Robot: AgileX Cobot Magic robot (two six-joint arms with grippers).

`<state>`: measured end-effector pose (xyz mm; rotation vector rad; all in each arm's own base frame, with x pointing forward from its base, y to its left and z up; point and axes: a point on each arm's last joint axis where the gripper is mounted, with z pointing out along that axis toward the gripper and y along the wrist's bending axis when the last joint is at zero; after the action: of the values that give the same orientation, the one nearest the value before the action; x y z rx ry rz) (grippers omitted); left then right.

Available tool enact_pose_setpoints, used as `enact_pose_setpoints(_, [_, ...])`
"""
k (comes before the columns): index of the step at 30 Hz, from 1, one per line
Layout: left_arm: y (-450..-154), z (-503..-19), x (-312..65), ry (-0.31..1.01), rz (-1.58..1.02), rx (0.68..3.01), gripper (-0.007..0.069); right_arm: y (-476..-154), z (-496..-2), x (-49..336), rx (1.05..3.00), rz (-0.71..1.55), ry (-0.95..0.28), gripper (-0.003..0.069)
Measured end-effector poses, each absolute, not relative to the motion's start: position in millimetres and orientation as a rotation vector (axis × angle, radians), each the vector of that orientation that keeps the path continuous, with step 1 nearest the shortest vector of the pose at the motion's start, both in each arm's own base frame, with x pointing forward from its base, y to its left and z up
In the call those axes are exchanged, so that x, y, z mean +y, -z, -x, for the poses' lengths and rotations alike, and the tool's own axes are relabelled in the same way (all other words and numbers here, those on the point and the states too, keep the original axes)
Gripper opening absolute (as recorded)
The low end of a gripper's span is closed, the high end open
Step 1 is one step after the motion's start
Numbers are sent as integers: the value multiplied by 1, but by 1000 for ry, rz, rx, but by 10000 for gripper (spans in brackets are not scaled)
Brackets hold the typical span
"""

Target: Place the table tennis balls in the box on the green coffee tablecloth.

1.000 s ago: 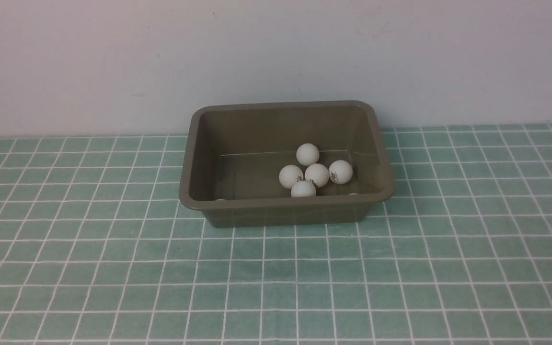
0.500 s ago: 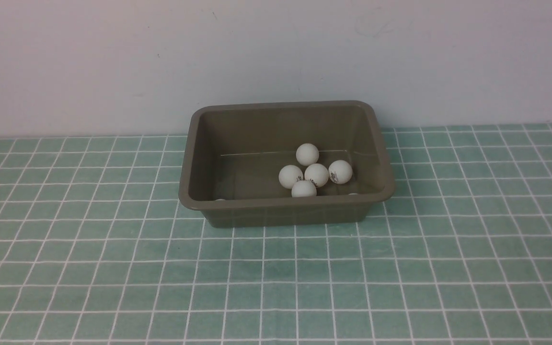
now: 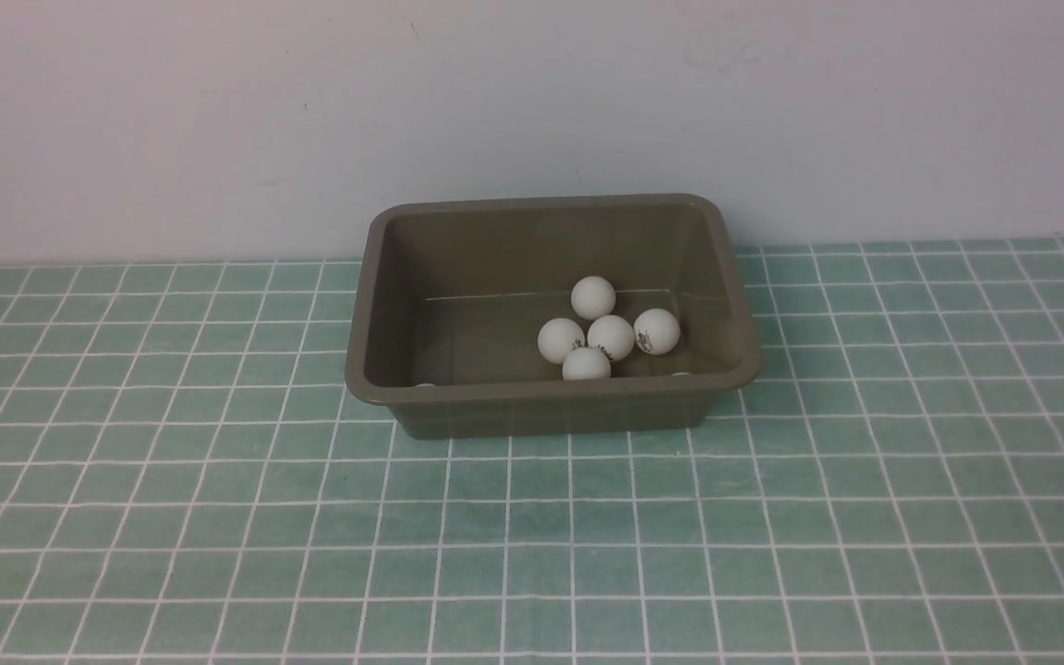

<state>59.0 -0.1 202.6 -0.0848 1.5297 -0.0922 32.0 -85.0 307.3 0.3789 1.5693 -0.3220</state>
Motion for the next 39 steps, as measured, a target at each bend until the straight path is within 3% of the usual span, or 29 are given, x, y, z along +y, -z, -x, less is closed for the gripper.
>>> enact_pose_setpoints(20, [-203, -59, 0, 95, 87, 1530, -4, -307, -32, -85, 1568, -377, 321, -16])
enact_pose_setpoints(30, [-203, -59, 0, 95, 87, 1530, -4, -304, -38, -53, 1390, -416, -74, -16])
enact_pose_setpoints(35, [-203, -59, 0, 95, 87, 1530, -4, -269, -50, -19, 1408, -246, -171, -16])
enact_pose_setpoints(39, [-203, -59, 0, 95, 87, 1530, -4, -261, -52, -9, 1414, -175, -207, -16])
